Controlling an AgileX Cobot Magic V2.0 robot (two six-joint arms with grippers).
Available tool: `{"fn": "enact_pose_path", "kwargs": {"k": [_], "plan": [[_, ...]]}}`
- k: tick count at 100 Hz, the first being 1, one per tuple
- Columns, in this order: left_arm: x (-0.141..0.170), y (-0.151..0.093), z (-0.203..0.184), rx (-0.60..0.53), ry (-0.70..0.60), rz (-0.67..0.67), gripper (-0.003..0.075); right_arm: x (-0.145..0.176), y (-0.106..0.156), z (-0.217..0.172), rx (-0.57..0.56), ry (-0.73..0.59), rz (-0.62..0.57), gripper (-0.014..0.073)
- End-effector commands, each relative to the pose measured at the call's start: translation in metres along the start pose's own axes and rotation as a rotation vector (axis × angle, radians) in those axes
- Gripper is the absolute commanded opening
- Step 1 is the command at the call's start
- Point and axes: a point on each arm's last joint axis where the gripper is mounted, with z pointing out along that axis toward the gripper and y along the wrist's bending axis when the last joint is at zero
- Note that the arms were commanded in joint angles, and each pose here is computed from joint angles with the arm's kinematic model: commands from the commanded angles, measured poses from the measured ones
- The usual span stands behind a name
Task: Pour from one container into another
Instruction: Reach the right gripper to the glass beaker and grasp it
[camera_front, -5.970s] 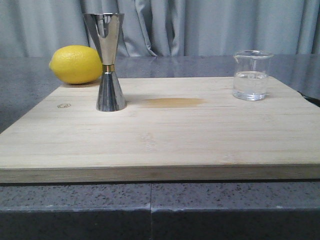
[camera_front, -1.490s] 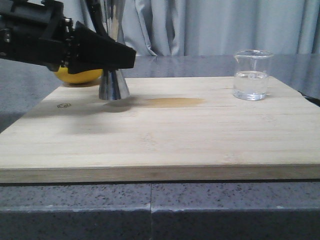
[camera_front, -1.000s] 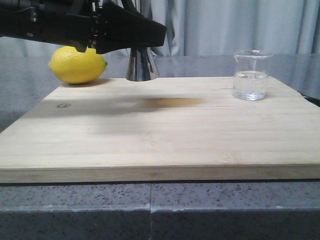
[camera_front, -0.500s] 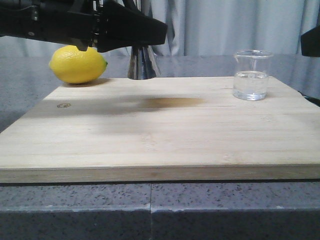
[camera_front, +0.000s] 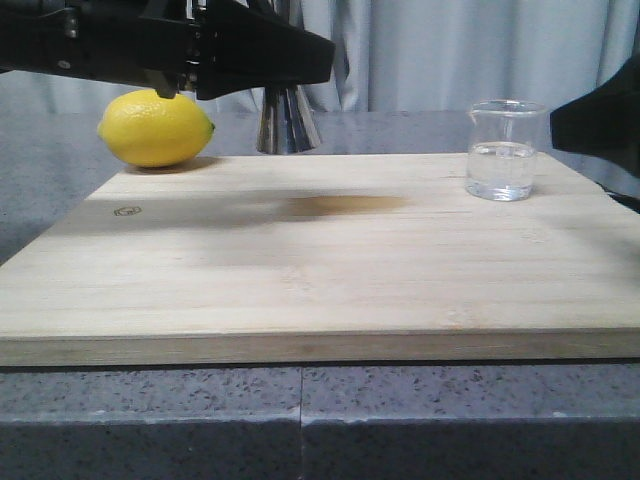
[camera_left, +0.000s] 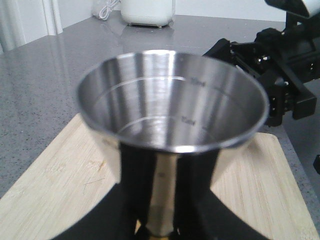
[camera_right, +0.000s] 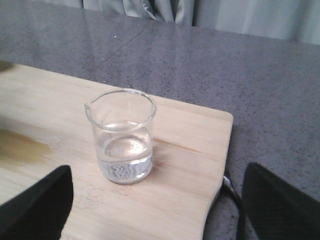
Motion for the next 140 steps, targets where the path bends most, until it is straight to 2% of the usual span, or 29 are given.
{"fn": "enact_pose_path", "kwargs": {"k": [1, 39, 92, 140], "plan": [[-0.034, -0.009, -0.002, 0.042, -0.148, 0.032, 0.0059, -0.015, 0.002, 0.007, -0.008, -0.138, -0.008, 0.0628], [-0.033, -0.009, -0.002, 0.04, -0.147, 0.032, 0.0059, -0.003, 0.012, 0.036, -0.047, -0.239, -0.009, 0.0627], [-0.033, -0.009, -0.002, 0.04, -0.147, 0.032, 0.0059, 0.002, 0.013, 0.051, -0.044, -0.333, -0.002, 0.0627], [-0.033, -0.009, -0.002, 0.041, -0.145, 0.033, 0.0059, 0.003, 0.014, 0.069, -0.045, -0.315, -0.003, 0.0627]]}}
